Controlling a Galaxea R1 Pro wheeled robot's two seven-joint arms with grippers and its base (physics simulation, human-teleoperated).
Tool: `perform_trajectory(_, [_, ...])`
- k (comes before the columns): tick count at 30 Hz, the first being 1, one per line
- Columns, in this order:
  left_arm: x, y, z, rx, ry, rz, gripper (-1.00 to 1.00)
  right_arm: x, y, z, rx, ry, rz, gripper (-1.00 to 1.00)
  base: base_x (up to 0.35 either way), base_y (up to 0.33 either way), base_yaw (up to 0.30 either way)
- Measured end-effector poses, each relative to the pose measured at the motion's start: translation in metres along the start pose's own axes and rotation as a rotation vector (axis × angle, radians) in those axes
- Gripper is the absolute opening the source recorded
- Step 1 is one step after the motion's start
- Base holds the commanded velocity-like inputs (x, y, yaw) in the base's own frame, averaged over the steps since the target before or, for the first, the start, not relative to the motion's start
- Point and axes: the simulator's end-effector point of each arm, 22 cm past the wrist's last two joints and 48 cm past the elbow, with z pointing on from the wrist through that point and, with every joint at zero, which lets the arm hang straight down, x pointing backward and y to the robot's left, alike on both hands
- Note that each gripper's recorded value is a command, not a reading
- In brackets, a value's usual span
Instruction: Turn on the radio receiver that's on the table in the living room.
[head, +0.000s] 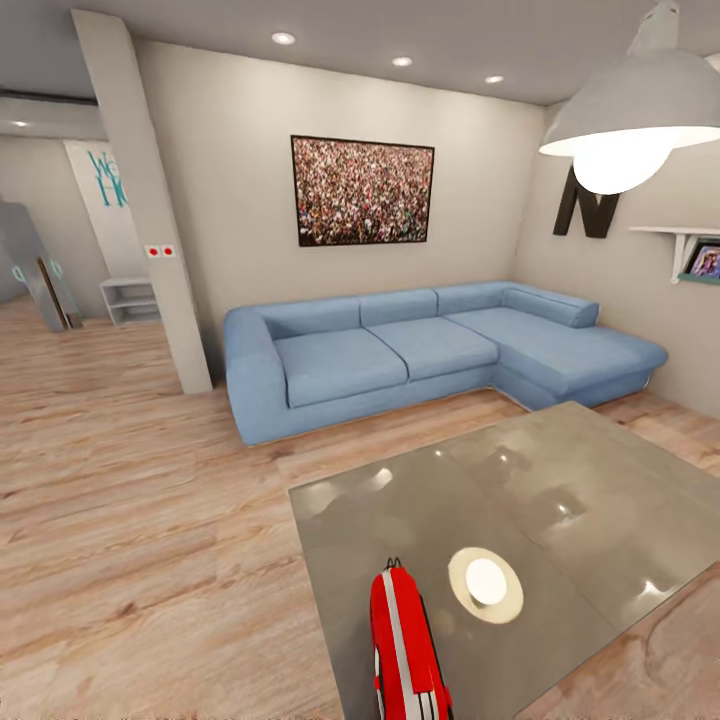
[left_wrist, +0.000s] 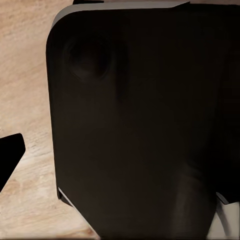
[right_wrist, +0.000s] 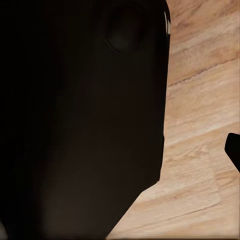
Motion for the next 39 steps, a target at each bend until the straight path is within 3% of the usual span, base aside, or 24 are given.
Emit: perform_trajectory(39, [0.026,0.0,-0.059,-0.003,0.059,-0.001,1.0,0.029,-0.001,-0.06,0.0,0.065,-0.004,1.0,0.0,0.0,0.0])
